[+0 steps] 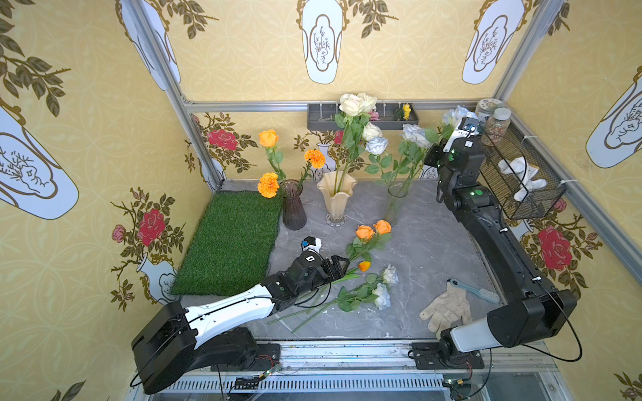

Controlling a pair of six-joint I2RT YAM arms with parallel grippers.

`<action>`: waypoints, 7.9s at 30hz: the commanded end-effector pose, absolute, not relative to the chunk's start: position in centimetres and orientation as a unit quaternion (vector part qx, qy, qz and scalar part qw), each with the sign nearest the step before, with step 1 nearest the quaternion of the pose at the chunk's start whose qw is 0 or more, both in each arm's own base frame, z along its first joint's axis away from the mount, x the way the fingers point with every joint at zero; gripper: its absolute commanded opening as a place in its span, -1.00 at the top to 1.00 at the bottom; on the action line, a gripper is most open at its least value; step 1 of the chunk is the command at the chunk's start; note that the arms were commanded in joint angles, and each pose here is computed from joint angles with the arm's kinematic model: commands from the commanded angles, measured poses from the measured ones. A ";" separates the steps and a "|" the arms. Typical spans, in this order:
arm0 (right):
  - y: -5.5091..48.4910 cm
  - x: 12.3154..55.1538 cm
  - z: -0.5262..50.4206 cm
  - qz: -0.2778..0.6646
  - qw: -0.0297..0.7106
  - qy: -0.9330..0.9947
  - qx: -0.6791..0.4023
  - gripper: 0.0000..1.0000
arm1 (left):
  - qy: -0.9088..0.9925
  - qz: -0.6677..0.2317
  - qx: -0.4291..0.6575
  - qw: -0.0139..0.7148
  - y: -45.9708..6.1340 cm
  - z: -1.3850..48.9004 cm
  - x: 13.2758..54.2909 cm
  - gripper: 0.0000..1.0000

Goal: Arrange the flowers in different vases according to their colors
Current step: Insert the flower into the vase, then adjust the flower at the center of the board, then pick up the flower at the center of the board, then insert the flower into the vase.

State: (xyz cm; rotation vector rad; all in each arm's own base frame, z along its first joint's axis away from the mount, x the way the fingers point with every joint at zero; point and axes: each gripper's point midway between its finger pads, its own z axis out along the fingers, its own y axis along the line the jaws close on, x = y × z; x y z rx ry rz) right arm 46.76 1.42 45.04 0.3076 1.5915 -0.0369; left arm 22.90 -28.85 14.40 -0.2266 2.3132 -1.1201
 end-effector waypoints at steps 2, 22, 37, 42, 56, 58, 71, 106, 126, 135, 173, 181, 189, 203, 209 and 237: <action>1.2 46.3 45.6 0.010 0.694 0.702 0.161 -0.17 | 0.859 -0.421 -0.079 0.281 -29.1 14.7 23.0 -0.75; 2.9 35.2 38.9 0.127 0.513 0.817 0.231 -0.65 | 0.850 -0.437 -0.081 0.283 -28.8 15.2 22.6 -0.76; 22.3 18.8 21.0 0.145 0.327 0.927 0.108 -0.50 | 0.819 -0.463 -0.128 0.315 -25.4 16.0 21.5 -0.73; 27.0 15.9 16.6 0.157 0.281 0.941 0.105 -0.49 | 0.796 -0.486 -0.147 0.329 -23.7 16.5 20.7 -0.73; 28.0 14.9 6.9 0.188 0.210 0.931 0.231 -0.59 | 0.773 -0.517 -0.150 0.335 -22.2 17.1 19.3 -0.69; 27.6 15.3 5.9 0.188 0.206 0.927 0.250 -0.59 | 0.774 -0.518 -0.149 0.333 -22.2 17.1 19.3 -0.69; 21.9 20.3 3.8 0.187 0.205 0.890 0.361 -0.53 | 0.780 -0.512 -0.144 0.331 -22.7 17.0 19.5 -0.69; 22.1 15.6 6.4 0.144 0.243 0.919 0.276 0.06 | 0.903 -0.348 -0.110 0.229 -23.8 14.4 18.0 -0.38; 24.6 19.7 2.5 0.149 0.198 0.919 0.305 0.26 | 0.920 -0.310 -0.089 0.222 -23.7 11.3 16.4 -0.42; 23.5 20.0 0.3 0.127 0.187 0.918 0.327 0.57 | 0.905 -0.334 -0.112 0.236 -22.3 11.6 16.5 -0.44; 13.4 30.2 30.5 0.073 0.471 0.867 0.145 1.00 | 0.903 -0.344 -0.104 0.236 -22.9 12.4 16.7 -0.46; 11.0 32.5 41.1 0.012 0.570 0.818 0.079 1.00 | 0.902 -0.349 -0.103 0.234 -23.1 13.0 16.7 -0.47; 6.6 35.7 49.4 -0.049 0.655 0.748 0.101 1.00 | 0.891 -0.368 -0.086 0.250 -24.9 15.3 17.7 -0.53; 0.8 42.3 54.7 -0.121 0.700 0.687 0.155 1.00 | 0.891 -0.376 -0.082 0.242 -26.0 14.3 18.9 -0.57; 0.4 45.3 55.5 -0.162 0.713 0.666 0.149 1.00 | 0.878 -0.403 -0.099 0.240 -25.2 14.3 19.3 -0.59; 2.9 47.9 49.2 -0.139 0.682 0.706 0.127 -0.49 | 0.873 -0.415 -0.103 0.233 -25.2 14.1 19.8 -0.60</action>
